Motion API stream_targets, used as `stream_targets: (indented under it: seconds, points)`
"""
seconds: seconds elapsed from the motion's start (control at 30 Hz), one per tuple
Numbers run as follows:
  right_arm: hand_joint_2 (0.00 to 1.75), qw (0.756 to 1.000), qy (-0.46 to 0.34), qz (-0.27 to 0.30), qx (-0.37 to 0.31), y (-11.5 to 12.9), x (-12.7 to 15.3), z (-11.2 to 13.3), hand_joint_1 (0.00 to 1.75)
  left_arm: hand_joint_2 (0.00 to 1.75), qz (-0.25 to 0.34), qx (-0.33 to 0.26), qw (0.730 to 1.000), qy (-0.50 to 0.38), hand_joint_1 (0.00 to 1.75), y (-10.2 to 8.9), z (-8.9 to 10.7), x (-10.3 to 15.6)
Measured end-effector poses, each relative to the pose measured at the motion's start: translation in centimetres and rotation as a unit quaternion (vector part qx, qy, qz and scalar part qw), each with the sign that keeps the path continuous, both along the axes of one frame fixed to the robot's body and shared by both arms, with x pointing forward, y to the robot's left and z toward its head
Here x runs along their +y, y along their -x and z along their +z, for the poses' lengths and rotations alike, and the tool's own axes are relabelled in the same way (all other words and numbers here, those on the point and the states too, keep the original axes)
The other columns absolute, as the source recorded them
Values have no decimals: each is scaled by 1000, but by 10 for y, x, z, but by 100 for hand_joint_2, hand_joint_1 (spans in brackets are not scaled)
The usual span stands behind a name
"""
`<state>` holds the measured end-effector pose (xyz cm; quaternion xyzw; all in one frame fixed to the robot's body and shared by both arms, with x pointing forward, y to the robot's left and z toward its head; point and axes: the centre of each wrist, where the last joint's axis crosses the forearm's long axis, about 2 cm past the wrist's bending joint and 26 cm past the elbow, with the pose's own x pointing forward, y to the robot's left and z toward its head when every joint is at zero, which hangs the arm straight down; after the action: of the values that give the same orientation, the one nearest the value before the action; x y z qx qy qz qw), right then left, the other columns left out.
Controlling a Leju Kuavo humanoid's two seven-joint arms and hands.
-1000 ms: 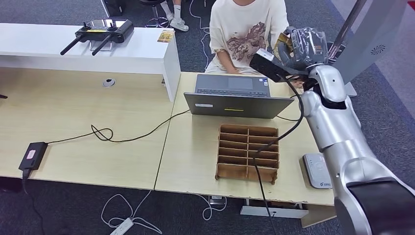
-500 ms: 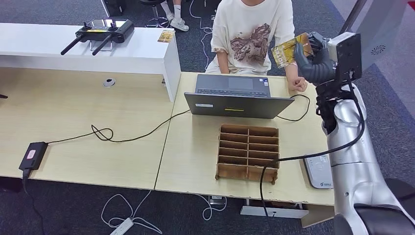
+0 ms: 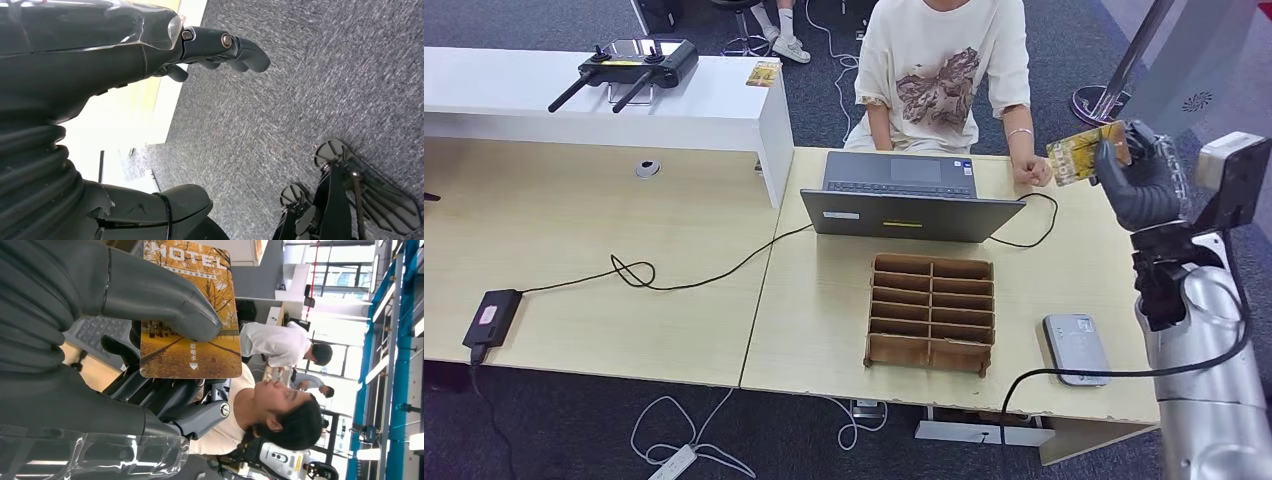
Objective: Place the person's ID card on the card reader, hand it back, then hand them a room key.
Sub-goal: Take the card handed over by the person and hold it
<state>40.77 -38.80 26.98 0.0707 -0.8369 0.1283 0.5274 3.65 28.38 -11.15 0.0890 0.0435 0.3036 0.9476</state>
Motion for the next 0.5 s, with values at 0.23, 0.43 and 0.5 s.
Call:
stream_targets:
  seconds: [0.23, 0.43, 0.5]
  points:
    - [175, 999, -2, -2, 34, 42, -31, -49, 175, 175, 7, -1, 1000, 4, 0, 1, 0, -2]
    - [175, 999, 5, -9, 41, 55, -40, -56, 175, 175, 9, -1, 1000, 5, 0, 1, 0, -2]
    - [175, 999, 6, -10, 43, 56, -42, -57, 175, 175, 10, -1, 1000, 5, 0, 1, 0, -2]
